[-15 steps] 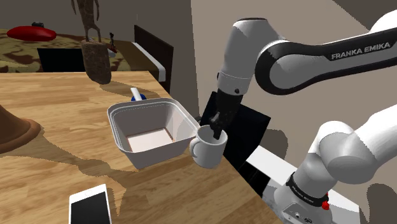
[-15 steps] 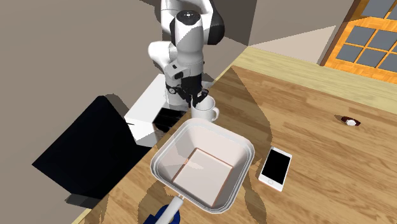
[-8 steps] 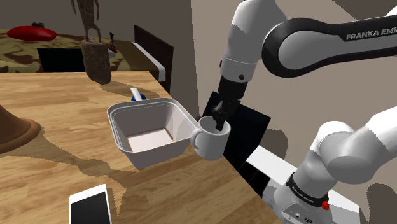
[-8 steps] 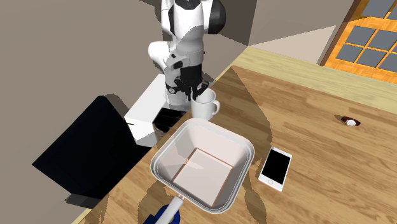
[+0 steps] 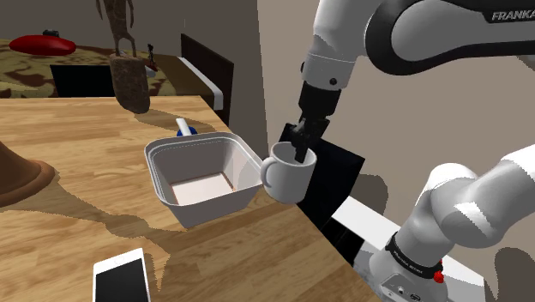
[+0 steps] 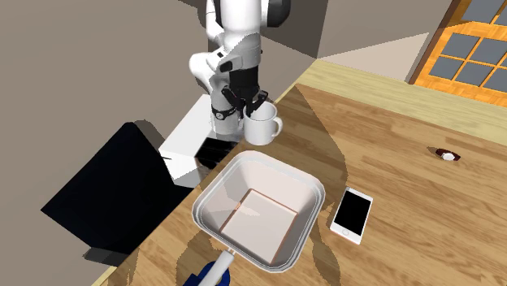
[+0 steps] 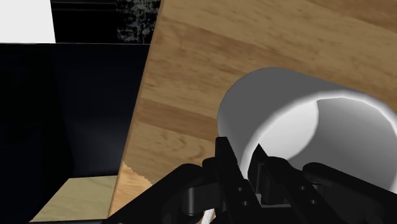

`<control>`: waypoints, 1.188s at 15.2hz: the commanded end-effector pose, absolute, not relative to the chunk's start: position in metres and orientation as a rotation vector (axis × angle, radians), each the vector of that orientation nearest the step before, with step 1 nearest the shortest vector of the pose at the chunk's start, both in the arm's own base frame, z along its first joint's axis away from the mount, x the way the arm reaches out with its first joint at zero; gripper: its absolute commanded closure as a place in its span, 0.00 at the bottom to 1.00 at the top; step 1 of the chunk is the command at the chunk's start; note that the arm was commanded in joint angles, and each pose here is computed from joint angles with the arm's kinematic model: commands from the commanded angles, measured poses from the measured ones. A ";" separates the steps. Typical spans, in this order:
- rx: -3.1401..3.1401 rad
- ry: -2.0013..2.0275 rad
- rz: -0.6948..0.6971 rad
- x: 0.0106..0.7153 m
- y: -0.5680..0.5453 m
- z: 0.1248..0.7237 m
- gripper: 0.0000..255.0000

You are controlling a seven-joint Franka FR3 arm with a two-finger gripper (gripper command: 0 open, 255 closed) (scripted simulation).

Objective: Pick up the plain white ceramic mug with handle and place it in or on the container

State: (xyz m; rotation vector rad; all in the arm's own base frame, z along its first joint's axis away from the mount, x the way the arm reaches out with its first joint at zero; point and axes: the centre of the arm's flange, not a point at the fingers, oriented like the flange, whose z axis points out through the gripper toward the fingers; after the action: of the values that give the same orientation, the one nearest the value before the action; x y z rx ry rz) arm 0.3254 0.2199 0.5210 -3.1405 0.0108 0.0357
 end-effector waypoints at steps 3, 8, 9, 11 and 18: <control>-3.141 0.011 0.036 0.326 0.219 0.542 1.00; -3.141 0.011 0.036 0.326 0.219 0.569 1.00; -3.141 0.011 0.036 0.326 0.219 0.574 1.00; -3.141 0.011 0.036 0.339 0.221 0.580 1.00; -3.141 0.011 0.036 0.429 0.237 0.590 1.00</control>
State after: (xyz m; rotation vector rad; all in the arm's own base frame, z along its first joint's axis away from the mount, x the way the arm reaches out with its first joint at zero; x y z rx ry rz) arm 0.4108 0.2342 0.5881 -3.1413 0.0097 0.0365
